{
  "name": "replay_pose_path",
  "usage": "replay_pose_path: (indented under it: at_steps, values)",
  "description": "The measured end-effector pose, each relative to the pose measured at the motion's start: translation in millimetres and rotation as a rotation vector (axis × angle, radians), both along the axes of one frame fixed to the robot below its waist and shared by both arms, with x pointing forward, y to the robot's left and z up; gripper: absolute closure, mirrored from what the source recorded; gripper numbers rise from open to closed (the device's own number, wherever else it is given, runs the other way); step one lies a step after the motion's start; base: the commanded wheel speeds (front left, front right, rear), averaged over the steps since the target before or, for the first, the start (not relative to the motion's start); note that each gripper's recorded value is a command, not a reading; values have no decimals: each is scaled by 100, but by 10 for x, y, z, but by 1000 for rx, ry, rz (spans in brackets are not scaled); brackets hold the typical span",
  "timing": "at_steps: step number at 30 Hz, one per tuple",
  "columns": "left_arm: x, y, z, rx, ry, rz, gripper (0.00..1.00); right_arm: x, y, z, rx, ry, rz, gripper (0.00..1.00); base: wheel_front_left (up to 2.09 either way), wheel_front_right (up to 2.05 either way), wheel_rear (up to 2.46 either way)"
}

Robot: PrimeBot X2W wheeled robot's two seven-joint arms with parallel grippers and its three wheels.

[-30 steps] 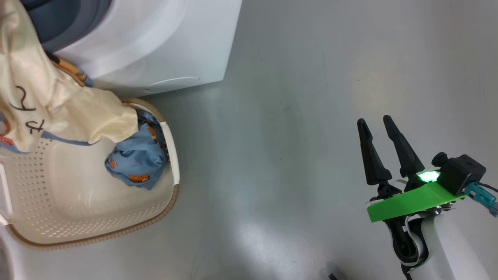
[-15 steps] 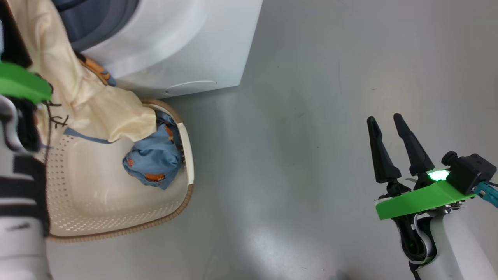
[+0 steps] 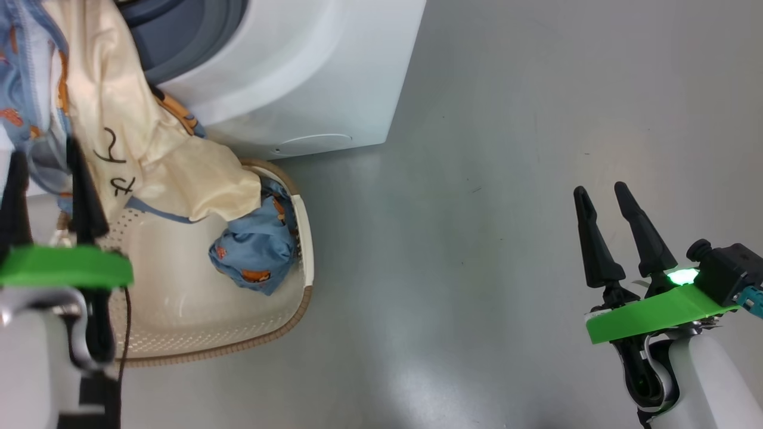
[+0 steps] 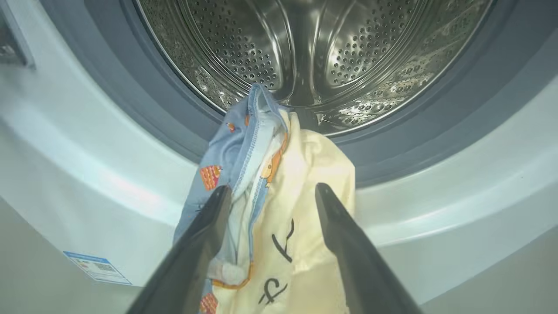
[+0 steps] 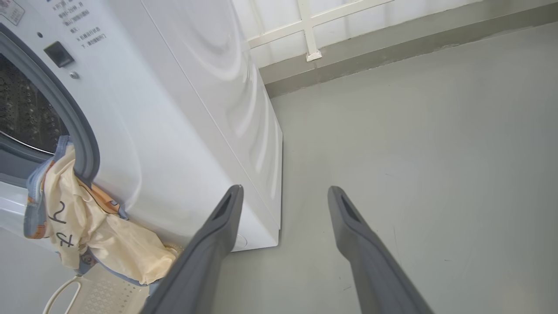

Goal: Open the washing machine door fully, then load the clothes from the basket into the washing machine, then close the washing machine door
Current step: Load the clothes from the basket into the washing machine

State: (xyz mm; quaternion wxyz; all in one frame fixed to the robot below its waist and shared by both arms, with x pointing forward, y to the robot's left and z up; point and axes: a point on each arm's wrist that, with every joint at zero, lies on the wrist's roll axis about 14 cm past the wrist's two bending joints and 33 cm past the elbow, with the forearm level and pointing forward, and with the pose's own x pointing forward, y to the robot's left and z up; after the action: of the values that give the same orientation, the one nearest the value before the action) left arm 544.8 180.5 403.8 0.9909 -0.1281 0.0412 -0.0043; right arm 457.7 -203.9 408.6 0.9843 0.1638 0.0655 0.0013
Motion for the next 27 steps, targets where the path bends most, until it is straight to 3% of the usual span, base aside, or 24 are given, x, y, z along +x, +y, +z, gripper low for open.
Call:
replay_pose_path:
  at_steps: [9, 19, 27]
  values:
    - [-417, 86, -119, -4, 32, 32, 0, 22, 5, -41, -6, 7, 10, 0, 0, 0, 0]
    - [-477, 21, -179, -25, 49, 27, 0, 22, -7, -54, -8, 11, 7, 0, 0, 0, 0]
    - [-670, -88, -659, -74, 209, 17, 0, 11, -14, -67, -10, 15, 6, 0, 0, 0, 0]
